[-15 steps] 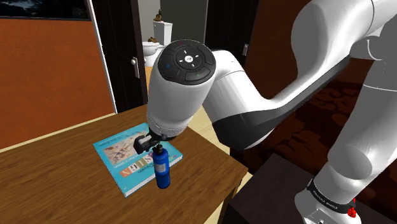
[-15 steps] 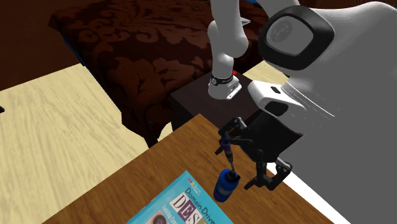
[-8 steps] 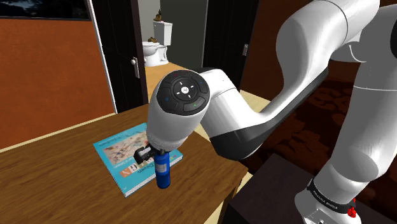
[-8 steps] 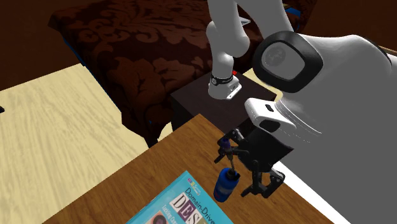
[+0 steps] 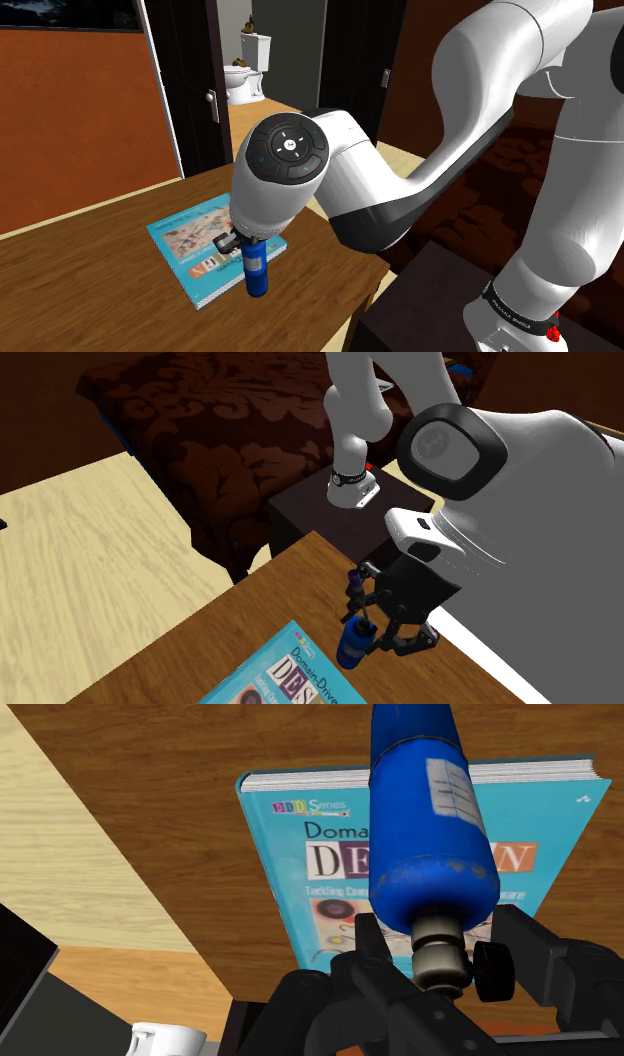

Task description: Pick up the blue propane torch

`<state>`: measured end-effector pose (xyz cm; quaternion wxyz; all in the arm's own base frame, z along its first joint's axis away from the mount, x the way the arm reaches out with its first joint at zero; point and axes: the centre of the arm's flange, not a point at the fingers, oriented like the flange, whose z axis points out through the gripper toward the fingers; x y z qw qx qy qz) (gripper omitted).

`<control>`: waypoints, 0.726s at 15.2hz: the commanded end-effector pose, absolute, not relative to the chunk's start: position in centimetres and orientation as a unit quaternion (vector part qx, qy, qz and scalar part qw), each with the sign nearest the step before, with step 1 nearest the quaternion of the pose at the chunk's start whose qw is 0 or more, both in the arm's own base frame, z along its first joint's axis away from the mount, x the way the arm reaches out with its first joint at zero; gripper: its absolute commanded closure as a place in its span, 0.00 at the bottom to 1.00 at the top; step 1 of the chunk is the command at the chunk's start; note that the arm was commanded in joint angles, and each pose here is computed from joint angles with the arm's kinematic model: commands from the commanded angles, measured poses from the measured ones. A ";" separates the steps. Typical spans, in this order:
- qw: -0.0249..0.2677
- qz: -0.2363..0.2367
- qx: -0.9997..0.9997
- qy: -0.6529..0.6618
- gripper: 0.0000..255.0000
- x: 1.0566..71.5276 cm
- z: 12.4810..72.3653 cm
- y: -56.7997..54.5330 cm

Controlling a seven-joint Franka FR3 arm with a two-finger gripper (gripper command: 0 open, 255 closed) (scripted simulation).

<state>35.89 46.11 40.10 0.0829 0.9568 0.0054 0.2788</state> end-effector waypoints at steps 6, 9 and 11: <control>0.083 0.278 0.957 0.005 1.00 35.9 41.6 46.1; 0.083 0.278 0.957 0.005 1.00 35.9 43.2 46.1; 0.083 0.278 0.957 0.005 1.00 35.9 44.3 46.1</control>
